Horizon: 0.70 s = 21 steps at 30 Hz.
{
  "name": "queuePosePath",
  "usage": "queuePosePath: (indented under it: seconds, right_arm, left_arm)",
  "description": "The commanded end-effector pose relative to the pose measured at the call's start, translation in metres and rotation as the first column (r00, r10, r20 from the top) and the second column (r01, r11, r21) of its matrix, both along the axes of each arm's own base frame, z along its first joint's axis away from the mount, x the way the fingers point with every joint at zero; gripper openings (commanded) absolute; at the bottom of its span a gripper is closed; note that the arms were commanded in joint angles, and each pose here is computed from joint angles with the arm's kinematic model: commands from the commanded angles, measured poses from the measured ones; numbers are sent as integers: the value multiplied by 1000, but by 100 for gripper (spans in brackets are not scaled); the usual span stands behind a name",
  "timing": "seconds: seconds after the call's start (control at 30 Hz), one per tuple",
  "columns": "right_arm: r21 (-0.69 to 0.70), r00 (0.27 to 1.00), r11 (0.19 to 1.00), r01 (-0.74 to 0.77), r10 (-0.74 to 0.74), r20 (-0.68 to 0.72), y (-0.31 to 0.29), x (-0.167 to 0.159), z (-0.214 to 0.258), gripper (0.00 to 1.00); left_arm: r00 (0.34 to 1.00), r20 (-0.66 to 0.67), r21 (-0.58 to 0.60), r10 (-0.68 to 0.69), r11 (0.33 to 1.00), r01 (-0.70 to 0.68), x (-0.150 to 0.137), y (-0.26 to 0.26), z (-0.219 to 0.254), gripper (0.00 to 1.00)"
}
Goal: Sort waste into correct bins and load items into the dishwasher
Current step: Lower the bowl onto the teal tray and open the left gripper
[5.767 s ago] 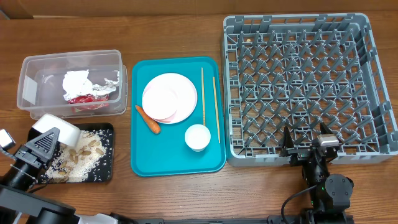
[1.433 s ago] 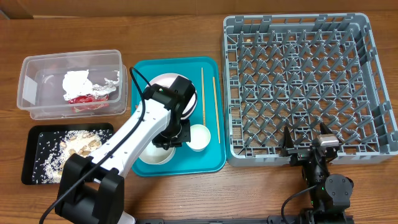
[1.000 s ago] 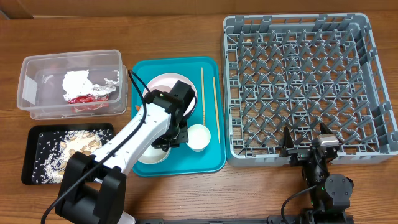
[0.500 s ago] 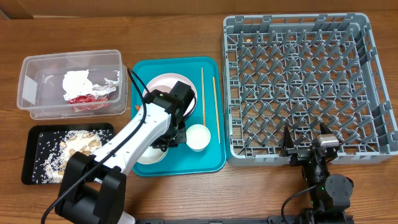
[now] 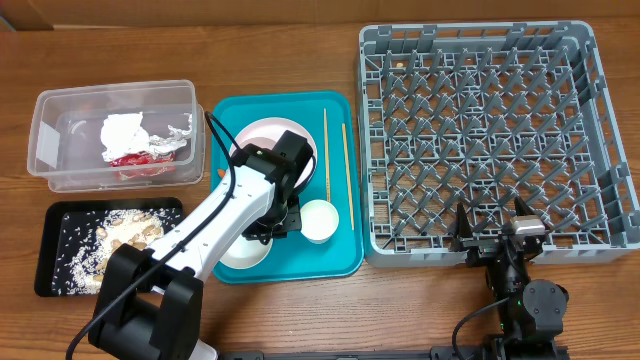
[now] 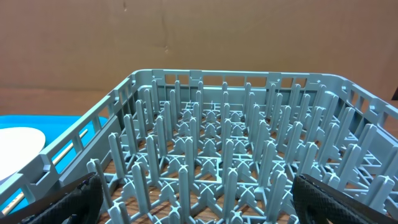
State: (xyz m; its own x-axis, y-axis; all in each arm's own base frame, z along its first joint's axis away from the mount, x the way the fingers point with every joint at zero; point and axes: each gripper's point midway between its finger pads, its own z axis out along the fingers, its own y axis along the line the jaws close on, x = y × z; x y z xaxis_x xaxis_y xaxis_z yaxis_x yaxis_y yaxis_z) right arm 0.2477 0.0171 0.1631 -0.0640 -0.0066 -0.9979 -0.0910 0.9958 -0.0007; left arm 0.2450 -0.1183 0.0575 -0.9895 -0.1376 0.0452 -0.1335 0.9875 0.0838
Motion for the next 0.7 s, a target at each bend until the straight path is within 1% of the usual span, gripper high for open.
queuePosePath:
  seconds: [0.0,0.23,0.43,0.47,0.5,0.53,0.67]
  right_arm:
    - [-11,1000,1000,1,-1,3,0,0,-2,100]
    - [-11,1000,1000,1,-1,3,0,0,-2,100]
    - [-11,1000,1000,1,-1,3,0,0,-2,100]
    - [-11,1000,1000,1,-1,3,0,0,-2,100]
    - [-11,1000,1000,1,-1,3,0,0,-2,100]
    - [-11,1000,1000,1,-1,2,0,0,-2,100]
    - [-11,1000,1000,1,-1,3,0,0,-2,100]
  left_arm:
    - [1000,0,-4,-19,1000,19,-2,0,1,4]
    - [1000,10,16,-25,1000,25,0,4,1,4]
    - [999,30,-7,-16,1000,17,7,3,2,4]
    - [999,29,-11,-13,1000,14,8,3,2,5]
    - [999,27,-20,-17,1000,17,8,2,3,10]
    - [999,23,-32,-25,999,25,8,1,3,12]
    - [999,5,-79,-54,995,54,7,-3,3,12]
